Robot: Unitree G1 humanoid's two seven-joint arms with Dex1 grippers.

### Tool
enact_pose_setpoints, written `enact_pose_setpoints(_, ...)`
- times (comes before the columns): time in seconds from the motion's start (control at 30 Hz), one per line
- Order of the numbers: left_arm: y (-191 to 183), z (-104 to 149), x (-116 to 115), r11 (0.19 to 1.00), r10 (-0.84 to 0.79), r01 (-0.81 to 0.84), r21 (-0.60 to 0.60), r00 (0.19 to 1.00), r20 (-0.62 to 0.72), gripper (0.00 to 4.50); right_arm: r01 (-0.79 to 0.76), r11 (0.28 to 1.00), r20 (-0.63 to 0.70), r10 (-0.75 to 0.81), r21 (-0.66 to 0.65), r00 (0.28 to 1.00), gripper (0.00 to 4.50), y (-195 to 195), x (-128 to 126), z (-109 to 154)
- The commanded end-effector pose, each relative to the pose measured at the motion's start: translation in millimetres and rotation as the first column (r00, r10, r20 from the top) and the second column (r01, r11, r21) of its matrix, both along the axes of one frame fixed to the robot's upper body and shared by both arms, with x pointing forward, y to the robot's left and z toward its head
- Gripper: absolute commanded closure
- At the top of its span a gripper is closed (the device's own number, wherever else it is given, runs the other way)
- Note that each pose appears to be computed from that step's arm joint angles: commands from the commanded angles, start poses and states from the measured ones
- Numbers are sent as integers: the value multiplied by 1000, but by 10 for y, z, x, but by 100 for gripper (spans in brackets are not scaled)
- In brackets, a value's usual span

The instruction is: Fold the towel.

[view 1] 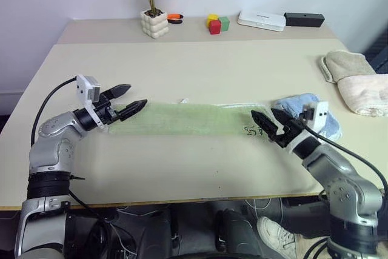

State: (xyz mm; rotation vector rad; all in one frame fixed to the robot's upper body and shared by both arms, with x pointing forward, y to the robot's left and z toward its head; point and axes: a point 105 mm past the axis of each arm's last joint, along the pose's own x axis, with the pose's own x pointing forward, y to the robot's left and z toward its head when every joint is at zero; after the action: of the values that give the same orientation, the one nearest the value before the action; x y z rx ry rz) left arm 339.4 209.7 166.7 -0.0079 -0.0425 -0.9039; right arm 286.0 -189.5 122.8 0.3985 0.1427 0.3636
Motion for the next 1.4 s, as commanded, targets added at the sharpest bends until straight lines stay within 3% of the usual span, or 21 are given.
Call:
enact_pose_setpoints(0.03, -31, 111, -78, 994, -105, 104, 25, 994, 27, 1, 106, 987, -23, -104, 119, 994, 1, -42, -115, 67)
enact_pose_setpoints(0.13, -37, 128, -117, 984, -168, 165, 66, 985, 41, 1, 210, 945, -100, -190, 253, 977, 1, -67, -185, 4)
enact_pose_setpoints(0.3, 3, 169, -138, 971, -228, 227, 69, 973, 14, 1, 339, 911, -152, -310, 235, 939, 1, -217, -218, -77)
enact_pose_setpoints(0.6, -40, 135, -184, 969, -239, 237, 74, 971, 21, 1, 343, 913, -260, -283, 223, 923, 1, -133, -180, -318)
enact_pose_setpoints(0.9, -16, 132, -231, 978, -199, 195, 75, 979, 40, 1, 331, 902, -288, -250, 278, 924, 1, -59, 108, -380)
enact_pose_setpoints(1.0, 1, 125, -260, 980, -185, 182, 77, 982, 43, 0, 348, 892, -298, -262, 288, 918, 91, -73, 171, -410)
enact_pose_setpoints(1.23, 17, 106, -290, 985, -160, 157, 72, 986, 41, 0, 315, 920, -240, -260, 234, 935, 449, -88, 268, -279)
enact_pose_setpoints(1.4, 7, 98, -271, 986, -153, 150, 66, 987, 43, 0, 203, 979, -81, -199, 37, 977, 449, -7, 334, 19)
